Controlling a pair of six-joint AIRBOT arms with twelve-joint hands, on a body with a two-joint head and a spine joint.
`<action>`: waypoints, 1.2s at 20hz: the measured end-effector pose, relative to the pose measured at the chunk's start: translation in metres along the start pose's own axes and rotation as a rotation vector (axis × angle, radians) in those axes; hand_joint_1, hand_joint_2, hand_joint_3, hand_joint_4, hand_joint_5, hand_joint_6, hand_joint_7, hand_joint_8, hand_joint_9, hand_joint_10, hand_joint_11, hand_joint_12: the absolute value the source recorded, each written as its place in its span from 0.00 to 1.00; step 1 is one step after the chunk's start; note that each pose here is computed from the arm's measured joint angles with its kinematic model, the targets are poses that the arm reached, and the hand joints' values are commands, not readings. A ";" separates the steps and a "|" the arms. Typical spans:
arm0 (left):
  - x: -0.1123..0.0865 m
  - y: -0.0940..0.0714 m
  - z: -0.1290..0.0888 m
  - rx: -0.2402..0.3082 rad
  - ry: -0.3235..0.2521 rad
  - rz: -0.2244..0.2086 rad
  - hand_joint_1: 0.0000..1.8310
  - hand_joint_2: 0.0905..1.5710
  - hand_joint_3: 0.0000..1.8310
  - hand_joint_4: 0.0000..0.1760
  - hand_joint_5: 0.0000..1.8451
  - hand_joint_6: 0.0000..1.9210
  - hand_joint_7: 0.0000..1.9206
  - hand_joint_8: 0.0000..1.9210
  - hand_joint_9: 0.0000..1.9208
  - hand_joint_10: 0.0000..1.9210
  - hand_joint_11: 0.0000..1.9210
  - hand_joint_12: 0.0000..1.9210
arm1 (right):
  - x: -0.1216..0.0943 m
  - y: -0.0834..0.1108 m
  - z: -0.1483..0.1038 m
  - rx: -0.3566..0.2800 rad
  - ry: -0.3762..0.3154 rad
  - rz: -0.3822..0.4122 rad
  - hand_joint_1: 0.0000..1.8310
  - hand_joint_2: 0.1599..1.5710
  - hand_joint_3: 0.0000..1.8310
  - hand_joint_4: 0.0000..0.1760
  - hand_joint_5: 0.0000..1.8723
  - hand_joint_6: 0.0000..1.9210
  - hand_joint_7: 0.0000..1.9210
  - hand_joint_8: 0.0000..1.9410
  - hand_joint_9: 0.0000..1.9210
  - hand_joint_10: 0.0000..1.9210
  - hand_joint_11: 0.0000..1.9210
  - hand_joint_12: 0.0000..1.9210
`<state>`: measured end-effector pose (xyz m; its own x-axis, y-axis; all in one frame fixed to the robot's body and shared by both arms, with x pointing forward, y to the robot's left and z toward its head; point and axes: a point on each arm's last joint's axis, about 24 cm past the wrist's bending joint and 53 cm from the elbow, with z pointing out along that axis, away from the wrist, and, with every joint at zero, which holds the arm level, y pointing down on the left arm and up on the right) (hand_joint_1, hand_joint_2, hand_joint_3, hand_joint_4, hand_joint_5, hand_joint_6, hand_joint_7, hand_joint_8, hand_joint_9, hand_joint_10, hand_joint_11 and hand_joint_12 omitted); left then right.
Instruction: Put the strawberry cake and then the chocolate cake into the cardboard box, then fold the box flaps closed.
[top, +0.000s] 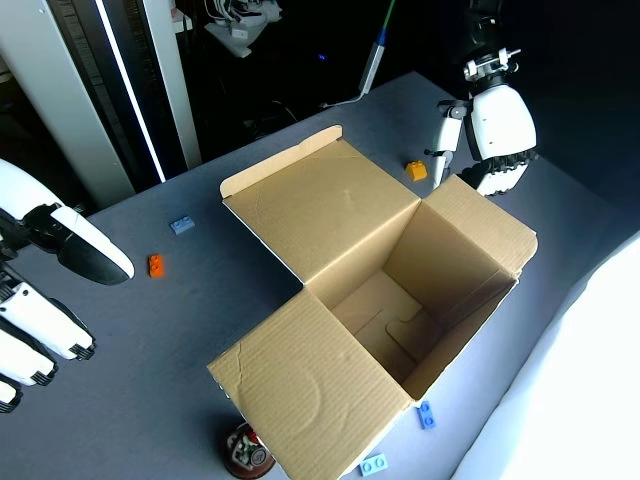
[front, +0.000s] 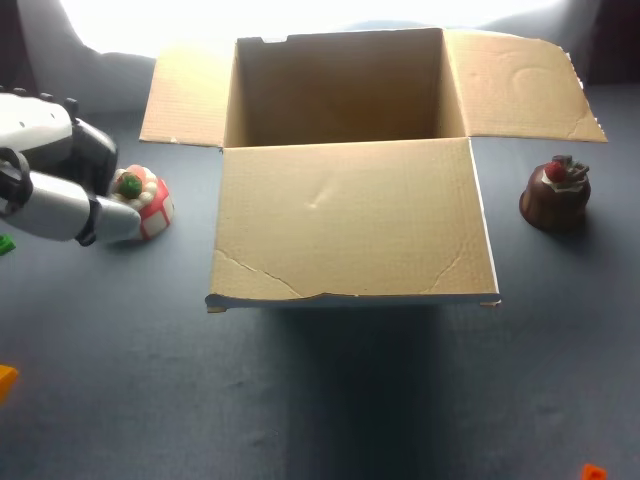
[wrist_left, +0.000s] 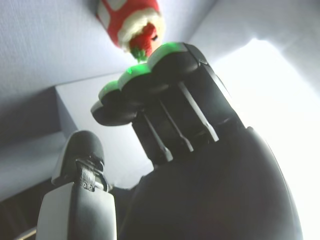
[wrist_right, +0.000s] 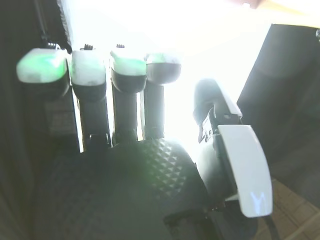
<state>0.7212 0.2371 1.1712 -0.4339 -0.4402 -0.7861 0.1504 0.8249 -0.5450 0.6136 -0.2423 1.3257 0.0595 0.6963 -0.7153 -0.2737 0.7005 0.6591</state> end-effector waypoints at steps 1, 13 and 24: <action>-0.001 0.000 0.000 0.000 -0.003 0.001 0.17 0.72 0.01 0.15 0.05 0.00 0.07 0.00 0.07 0.01 0.00 0.32 | 0.000 0.000 0.000 -0.001 0.000 -0.001 0.12 0.65 0.01 0.00 0.01 0.00 0.03 0.00 0.02 0.00 0.00 0.05; 0.006 -0.008 0.010 0.015 0.011 -0.003 0.37 0.67 0.00 0.16 0.03 0.00 0.05 0.00 0.04 0.00 0.00 0.25 | -0.001 0.001 0.000 -0.003 -0.005 -0.002 0.19 0.64 0.00 0.00 0.01 0.00 0.03 0.00 0.03 0.00 0.00 0.09; 0.018 -0.012 0.038 0.019 0.027 0.016 0.54 0.68 0.00 0.28 0.00 0.00 0.01 0.00 0.01 0.00 0.00 0.19 | -0.001 -0.001 0.000 0.004 -0.005 0.009 0.22 0.64 0.00 0.00 0.02 0.00 0.04 0.00 0.03 0.00 0.00 0.10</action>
<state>0.7455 0.2056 1.1527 -0.4553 -0.4167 -0.7868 0.1744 0.8248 -0.5378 0.6136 -0.2436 1.3259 0.0618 0.7031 -0.7084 -0.2700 0.6951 0.6663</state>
